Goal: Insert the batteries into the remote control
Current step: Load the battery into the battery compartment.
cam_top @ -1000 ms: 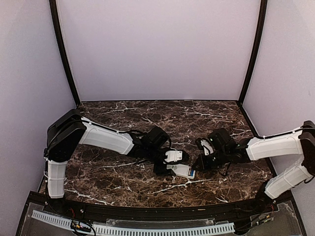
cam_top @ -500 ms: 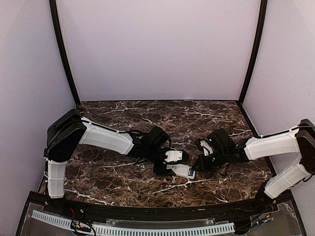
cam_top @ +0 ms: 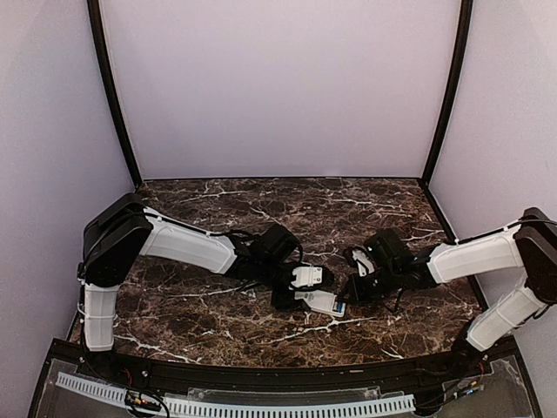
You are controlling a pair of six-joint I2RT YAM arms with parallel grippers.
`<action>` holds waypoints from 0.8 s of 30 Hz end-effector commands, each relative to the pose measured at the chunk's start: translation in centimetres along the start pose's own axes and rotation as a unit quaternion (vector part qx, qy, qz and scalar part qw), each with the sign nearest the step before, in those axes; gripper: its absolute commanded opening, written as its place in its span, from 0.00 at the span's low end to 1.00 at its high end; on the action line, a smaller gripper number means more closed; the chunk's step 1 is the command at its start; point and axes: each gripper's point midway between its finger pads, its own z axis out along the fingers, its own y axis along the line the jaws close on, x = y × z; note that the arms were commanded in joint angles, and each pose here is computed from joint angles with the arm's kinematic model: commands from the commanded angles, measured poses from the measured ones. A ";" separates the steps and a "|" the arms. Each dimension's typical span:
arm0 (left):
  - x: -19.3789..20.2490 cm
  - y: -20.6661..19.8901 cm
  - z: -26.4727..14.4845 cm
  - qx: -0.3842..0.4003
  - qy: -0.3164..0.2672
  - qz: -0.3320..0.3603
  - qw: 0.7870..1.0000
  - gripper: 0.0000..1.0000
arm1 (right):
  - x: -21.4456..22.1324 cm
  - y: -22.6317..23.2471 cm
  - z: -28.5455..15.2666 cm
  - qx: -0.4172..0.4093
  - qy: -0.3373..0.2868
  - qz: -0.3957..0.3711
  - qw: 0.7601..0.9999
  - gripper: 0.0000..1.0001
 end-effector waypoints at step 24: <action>5.4 -2.3 0.7 0.033 0.087 -0.018 0.995 0.69 | -2.5 1.5 -2.3 -0.002 -0.012 -0.022 1.000 0.00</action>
